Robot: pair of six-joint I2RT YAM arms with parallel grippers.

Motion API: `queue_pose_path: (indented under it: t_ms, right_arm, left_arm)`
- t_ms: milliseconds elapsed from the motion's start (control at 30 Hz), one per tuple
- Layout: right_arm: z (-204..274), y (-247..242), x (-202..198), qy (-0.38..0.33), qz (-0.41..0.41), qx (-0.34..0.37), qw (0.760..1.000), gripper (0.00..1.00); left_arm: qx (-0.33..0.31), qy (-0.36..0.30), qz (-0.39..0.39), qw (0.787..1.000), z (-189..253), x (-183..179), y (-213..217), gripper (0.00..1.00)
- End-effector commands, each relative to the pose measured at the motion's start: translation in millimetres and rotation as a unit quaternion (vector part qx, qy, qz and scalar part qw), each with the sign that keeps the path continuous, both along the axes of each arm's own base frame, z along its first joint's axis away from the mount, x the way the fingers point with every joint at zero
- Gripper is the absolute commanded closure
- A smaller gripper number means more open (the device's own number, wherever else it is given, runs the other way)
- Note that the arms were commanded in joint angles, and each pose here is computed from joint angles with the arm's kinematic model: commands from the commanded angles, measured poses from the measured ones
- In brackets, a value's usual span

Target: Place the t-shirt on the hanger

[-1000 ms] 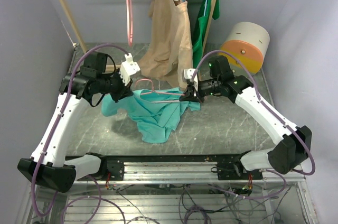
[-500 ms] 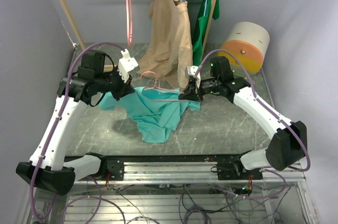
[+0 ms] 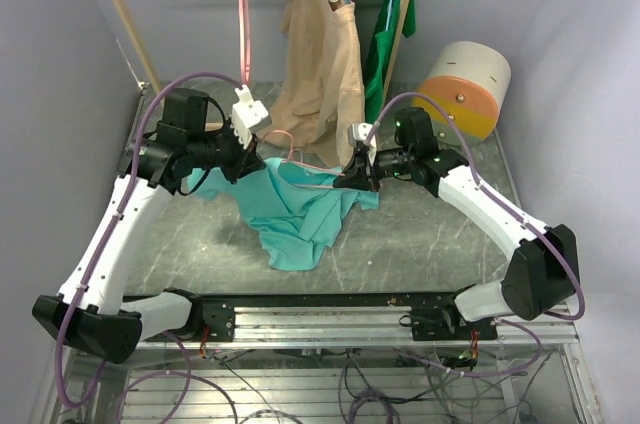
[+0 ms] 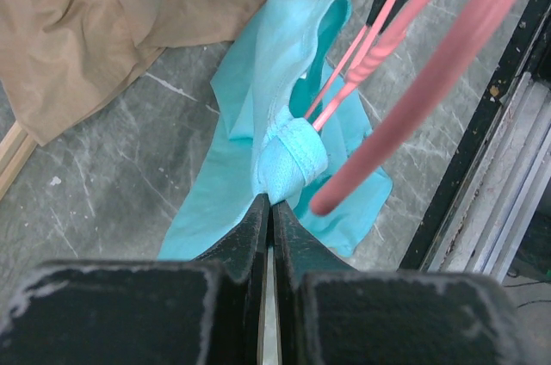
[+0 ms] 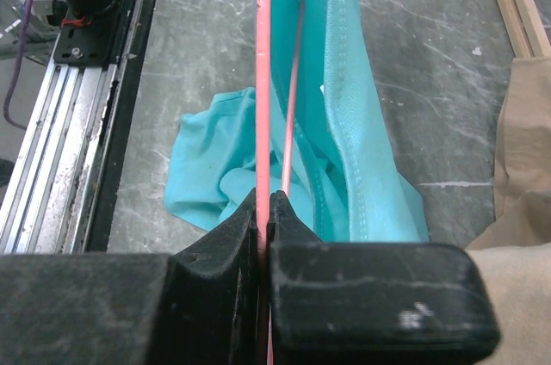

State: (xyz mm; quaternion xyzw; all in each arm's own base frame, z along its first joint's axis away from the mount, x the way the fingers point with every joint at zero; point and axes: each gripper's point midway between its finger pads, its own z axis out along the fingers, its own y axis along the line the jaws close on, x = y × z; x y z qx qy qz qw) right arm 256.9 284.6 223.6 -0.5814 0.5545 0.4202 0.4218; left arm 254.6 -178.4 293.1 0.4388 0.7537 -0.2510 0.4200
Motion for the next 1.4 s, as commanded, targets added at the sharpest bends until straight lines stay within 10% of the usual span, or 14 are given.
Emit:
queue_pose_path:
  t_ms: [0, 1367]
  right_arm:
    - [9, 12, -4, -0.014, 0.023, 0.023, 0.999, 1.00]
    - [10, 10, -35, 0.030, 0.106, 0.048, 0.993, 1.00]
  left_arm:
    - [-0.031, -0.011, -0.012, 0.999, 12, 5, -15, 0.89]
    - [-0.042, -0.025, -0.053, 0.997, 4, -36, -11, 0.65]
